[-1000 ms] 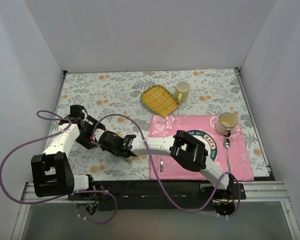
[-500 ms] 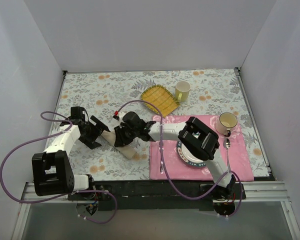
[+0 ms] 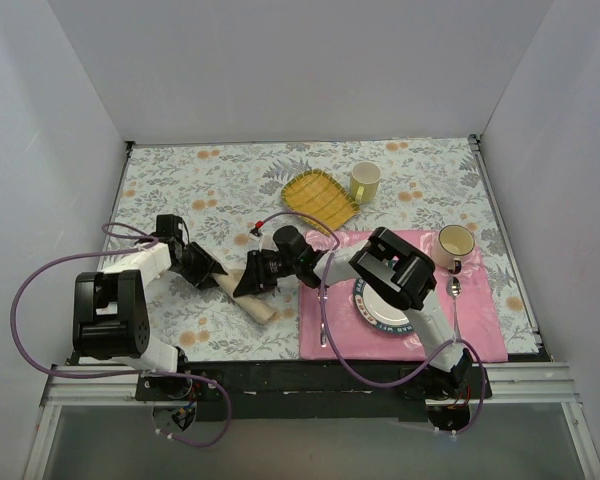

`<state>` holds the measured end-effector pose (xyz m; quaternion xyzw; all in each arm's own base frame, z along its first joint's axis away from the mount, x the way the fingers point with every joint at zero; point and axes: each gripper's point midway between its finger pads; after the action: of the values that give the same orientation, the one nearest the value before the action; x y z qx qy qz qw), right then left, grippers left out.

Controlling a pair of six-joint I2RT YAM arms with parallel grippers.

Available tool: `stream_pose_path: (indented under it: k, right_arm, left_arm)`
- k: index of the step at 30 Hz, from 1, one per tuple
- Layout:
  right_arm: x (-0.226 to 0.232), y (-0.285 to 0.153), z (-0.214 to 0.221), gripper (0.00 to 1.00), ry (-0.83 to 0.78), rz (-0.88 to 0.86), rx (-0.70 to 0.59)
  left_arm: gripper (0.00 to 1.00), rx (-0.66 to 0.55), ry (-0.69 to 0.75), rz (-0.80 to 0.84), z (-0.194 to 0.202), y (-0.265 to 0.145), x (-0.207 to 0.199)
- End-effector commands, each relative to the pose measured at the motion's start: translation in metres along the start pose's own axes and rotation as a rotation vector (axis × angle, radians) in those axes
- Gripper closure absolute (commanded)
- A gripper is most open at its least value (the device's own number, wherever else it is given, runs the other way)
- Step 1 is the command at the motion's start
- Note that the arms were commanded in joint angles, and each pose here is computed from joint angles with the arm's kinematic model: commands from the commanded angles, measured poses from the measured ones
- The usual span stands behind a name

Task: Fold the napkin, place the utensils inside, and roll it up
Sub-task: Roll the napkin with the utensil

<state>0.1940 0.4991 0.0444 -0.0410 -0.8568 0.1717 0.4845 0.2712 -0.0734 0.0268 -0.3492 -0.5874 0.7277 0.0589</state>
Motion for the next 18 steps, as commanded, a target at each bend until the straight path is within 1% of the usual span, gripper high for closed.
stream_pose_path:
  k: [1,2,3,4,5,6,7,8,9,10,11,13,14,15,16,17,18]
  right_arm:
    - [0.003,-0.003,0.014,0.81,-0.037,0.006,0.079]
    - [0.002,-0.004,0.007,0.75,-0.080,0.042,0.065]
    - [0.001,-0.005,0.007,0.71,-0.109,0.079,0.079]
    - [-0.010,-0.011,0.016,0.67,-0.165,0.143,0.137]
    - [-0.007,-0.011,-0.001,0.59,-0.223,0.202,0.112]
    - [-0.005,-0.011,0.000,0.55,-0.267,0.240,0.130]
    - [-0.010,-0.017,0.006,0.46,-0.331,0.290,0.183]
    - [-0.005,-0.018,-0.008,0.41,-0.389,0.344,0.154]
    - [0.002,-0.014,-0.007,0.35,-0.443,0.362,0.157]
    - [0.004,-0.015,-0.008,0.27,-0.479,0.388,0.157]
    - [0.005,-0.016,-0.015,0.26,-0.537,0.434,0.152]
    - [0.009,-0.012,-0.013,0.25,-0.590,0.482,0.175]
    - [-0.005,-0.016,-0.010,0.25,-0.627,0.575,0.211]
    - [0.006,-0.009,-0.014,0.25,-0.678,0.609,0.201]
    - [0.005,-0.008,-0.016,0.25,-0.720,0.656,0.205]
    - [-0.015,-0.014,-0.011,0.25,-0.753,0.780,0.242]
    - [-0.001,-0.005,-0.016,0.25,-0.816,0.799,0.233]
  left_arm:
    - [0.76,-0.068,0.046,-0.010,-0.016,0.002,-0.006]
    - [0.82,-0.063,0.047,-0.019,-0.016,0.002,-0.004]
    - [0.90,-0.062,0.049,-0.024,-0.016,0.002,-0.004]
    - [0.92,-0.059,0.055,-0.028,-0.016,0.003,-0.003]
    - [0.95,-0.055,0.057,-0.032,-0.015,0.003,-0.002]
    - [0.98,-0.054,0.057,-0.035,-0.015,0.003,-0.001]
    - [0.99,-0.052,0.059,-0.032,-0.014,0.002,-0.002]
    - [1.00,-0.048,0.060,-0.033,-0.013,0.002,-0.001]
    - [1.00,-0.044,0.061,-0.026,-0.012,0.002,-0.002]
    - [1.00,-0.037,0.061,-0.020,-0.011,0.001,-0.003]
    - [1.00,-0.040,0.060,-0.015,-0.011,0.001,-0.004]
    - [1.00,-0.041,0.061,-0.012,-0.011,0.000,-0.005]
    - [1.00,-0.040,0.061,-0.013,-0.011,0.000,-0.005]
    - [1.00,-0.038,0.060,-0.013,-0.011,0.000,-0.005]
    - [1.00,-0.037,0.061,-0.013,-0.010,0.000,-0.005]
    - [1.00,-0.033,0.057,-0.015,-0.009,-0.001,-0.004]
    - [1.00,-0.036,0.060,-0.012,-0.010,-0.001,-0.005]
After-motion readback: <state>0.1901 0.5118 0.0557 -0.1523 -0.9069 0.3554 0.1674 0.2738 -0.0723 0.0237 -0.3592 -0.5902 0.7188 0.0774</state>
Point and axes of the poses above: each gripper's point midway between its finger pads, its own y axis out along the fingers, its own x axis along the line the jaws close on, z = x × y, and after that the axes turned 7 degrees about -y, right-handed
